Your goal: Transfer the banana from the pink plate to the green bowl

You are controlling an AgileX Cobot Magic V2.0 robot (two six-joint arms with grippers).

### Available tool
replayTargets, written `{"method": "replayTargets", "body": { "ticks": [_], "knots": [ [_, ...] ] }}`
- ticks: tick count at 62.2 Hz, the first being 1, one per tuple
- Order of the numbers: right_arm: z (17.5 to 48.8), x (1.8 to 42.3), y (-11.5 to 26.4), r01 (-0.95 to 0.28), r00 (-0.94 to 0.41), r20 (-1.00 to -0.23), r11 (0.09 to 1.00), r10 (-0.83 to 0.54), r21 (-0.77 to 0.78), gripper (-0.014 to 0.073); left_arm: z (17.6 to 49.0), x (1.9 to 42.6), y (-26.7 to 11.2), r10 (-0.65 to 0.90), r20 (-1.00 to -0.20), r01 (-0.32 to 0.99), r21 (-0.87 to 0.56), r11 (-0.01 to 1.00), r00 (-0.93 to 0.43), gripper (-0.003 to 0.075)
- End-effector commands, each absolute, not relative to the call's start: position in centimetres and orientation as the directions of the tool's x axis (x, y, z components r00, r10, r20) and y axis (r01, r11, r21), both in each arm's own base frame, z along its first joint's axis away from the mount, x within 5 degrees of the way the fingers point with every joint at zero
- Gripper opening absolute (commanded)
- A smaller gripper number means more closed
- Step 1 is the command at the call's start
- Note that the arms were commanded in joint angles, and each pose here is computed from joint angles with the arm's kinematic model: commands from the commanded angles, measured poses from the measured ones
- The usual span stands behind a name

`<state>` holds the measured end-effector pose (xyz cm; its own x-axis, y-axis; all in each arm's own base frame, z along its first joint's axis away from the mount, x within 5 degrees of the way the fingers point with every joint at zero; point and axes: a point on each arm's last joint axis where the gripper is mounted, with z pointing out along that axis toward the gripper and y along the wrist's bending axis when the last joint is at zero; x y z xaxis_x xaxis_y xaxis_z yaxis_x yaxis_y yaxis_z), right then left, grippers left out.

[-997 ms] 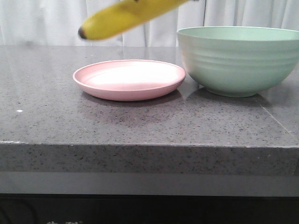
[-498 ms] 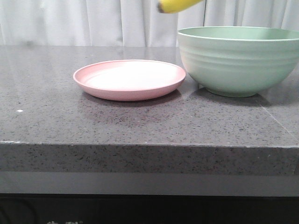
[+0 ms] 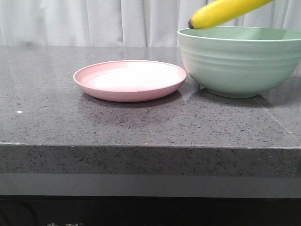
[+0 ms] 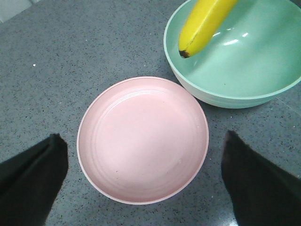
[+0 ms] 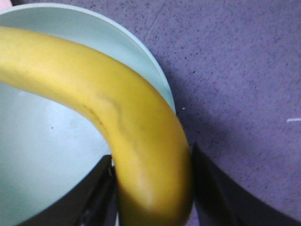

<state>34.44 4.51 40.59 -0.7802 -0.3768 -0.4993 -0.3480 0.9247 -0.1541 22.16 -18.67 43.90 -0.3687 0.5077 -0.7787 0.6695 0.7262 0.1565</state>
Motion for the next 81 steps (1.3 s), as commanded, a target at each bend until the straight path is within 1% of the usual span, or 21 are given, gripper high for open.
{"method": "replayTargets", "body": {
  "ticks": [1, 9, 12, 19, 26, 31, 34, 51, 56, 59, 61, 65, 68, 70, 71, 74, 76, 78, 81],
  "knots": [
    [41.4, 32.8, 4.1, -0.288, -0.823, -0.478, 0.951, -0.306, -0.114, 0.0015, 46.3, 21.3, -18.2, 0.436, -0.851, 0.660, 0.151, 0.736, -0.292, 0.0643],
    [40.3, 32.8, 4.1, -0.274, -0.847, -0.447, 0.957, -0.287, -0.095, 0.0020, 46.3, 21.3, -18.2, 0.436, -0.851, 0.660, 0.151, 0.736, -0.292, 0.0643],
    [40.2, 32.8, 4.1, -0.274, -0.850, -0.441, 0.957, -0.287, -0.094, 0.0039, 46.3, 21.3, -18.2, 0.436, -0.851, 0.660, 0.151, 0.736, -0.292, 0.0643],
    [40.2, 32.8, 4.1, -0.274, -0.850, -0.441, 0.957, -0.287, -0.094, 0.0157, 46.3, 21.3, -18.2, 0.436, -0.851, 0.660, 0.151, 0.736, -0.292, 0.0643],
    [40.2, 32.8, 4.1, -0.273, -0.851, -0.441, 0.957, -0.286, -0.094, 0.0316, 46.3, 21.3, -18.2, 0.436, -0.851, 0.660, 0.151, 0.736, -0.292, 0.0642],
    [40.2, 32.8, 4.1, -0.272, -0.851, -0.441, 0.958, -0.285, -0.093, 0.0397, 46.2, 21.4, -18.3, 0.437, -0.850, 0.660, 0.151, 0.736, -0.293, 0.0642],
    [40.2, 32.8, 4.1, -0.267, -0.853, -0.442, 0.959, -0.279, -0.090, 0.0421, 46.1, 21.4, -18.3, 0.439, -0.849, 0.660, 0.151, 0.736, -0.295, 0.0642],
    [40.3, 32.7, 4.1, -0.266, -0.850, -0.448, 0.960, -0.278, -0.091, 0.0425, 45.9, 21.7, -18.5, 0.441, -0.846, 0.661, 0.150, 0.736, -0.300, 0.0642],
    [40.7, 32.4, 4.2, -0.250, -0.850, -0.463, 0.966, -0.252, -0.066, 0.0408, 46.0, 21.7, -18.6, 0.433, -0.851, 0.659, 0.146, 0.738, -0.296, 0.0640],
    [41.1, 32.0, 4.1, -0.221, -0.852, -0.476, 0.974, -0.219, -0.051, 0.0370, 46.1, 21.8, -18.5, 0.410, -0.861, 0.646, 0.131, 0.752, -0.302, 0.0628],
    [41.4, 31.7, 4.2, -0.205, -0.852, -0.486, 0.978, -0.196, -0.034, 0.0336, 46.2, 21.9, -18.4, 0.386, -0.869, 0.629, 0.117, 0.768, -0.310, 0.0605],
    [42.0, 31.2, 4.2, -0.174, -0.851, -0.503, 0.985, -0.152, -0.004, 0.0224, 46.3, 22.3, -18.1, 0.344, -0.880, 0.594, 0.092, 0.799, -0.326, 0.0533],
    [42.5, 30.7, 4.3, -0.159, -0.847, -0.516, 0.987, -0.126, 0.019, 0.0118, 46.5, 22.8, -17.6, 0.302, -0.890, 0.553, 0.070, 0.830, -0.342, 0.0440],
    [42.7, 30.5, 4.3, -0.156, -0.844, -0.523, 0.987, -0.120, 0.026, 0.0066, 46.5, 23.0, -17.3, 0.285, -0.894, 0.531, 0.063, 0.845, -0.347, 0.0387],
    [42.8, 30.4, 4.3, -0.155, -0.843, -0.525, 0.987, -0.117, 0.030, 0.0043, 46.6, 23.2, -17.0, 0.271, -0.895, 0.518, 0.054, 0.854, -0.354, 0.0344],
    [43.1, 30.1, 4.4, -0.155, -0.839, -0.534, 0.987, -0.108, 0.044, -0.0024, 46.6, 23.6, -16.5, 0.249, -0.898, 0.491, 0.043, 0.870, -0.362, 0.0255],
    [43.3, 29.9, 4.4, -0.153, -0.837, -0.538, 0.987, -0.102, 0.051, -0.0051, 46.6, 24.0, -16.0, 0.230, -0.900, 0.468, 0.033, 0.883, -0.371, 0.0179],
    [43.6, 29.6, 4.4, -0.148, -0.833, -0.546, 0.987, -0.094, 0.057, -0.0061, 46.6, 24.5, -15.3, 0.210, -0.901, 0.439, 0.024, 0.898, -0.379, 0.0074],
    [43.8, 29.4, 4.4, -0.144, -0.830, -0.551, 0.988, -0.087, 0.061, -0.0057, 46.6, 25.0, -14.4, 0.173, -0.902, 0.397, 0.002, 0.918, -0.396, -0.0011]
  ]
}}
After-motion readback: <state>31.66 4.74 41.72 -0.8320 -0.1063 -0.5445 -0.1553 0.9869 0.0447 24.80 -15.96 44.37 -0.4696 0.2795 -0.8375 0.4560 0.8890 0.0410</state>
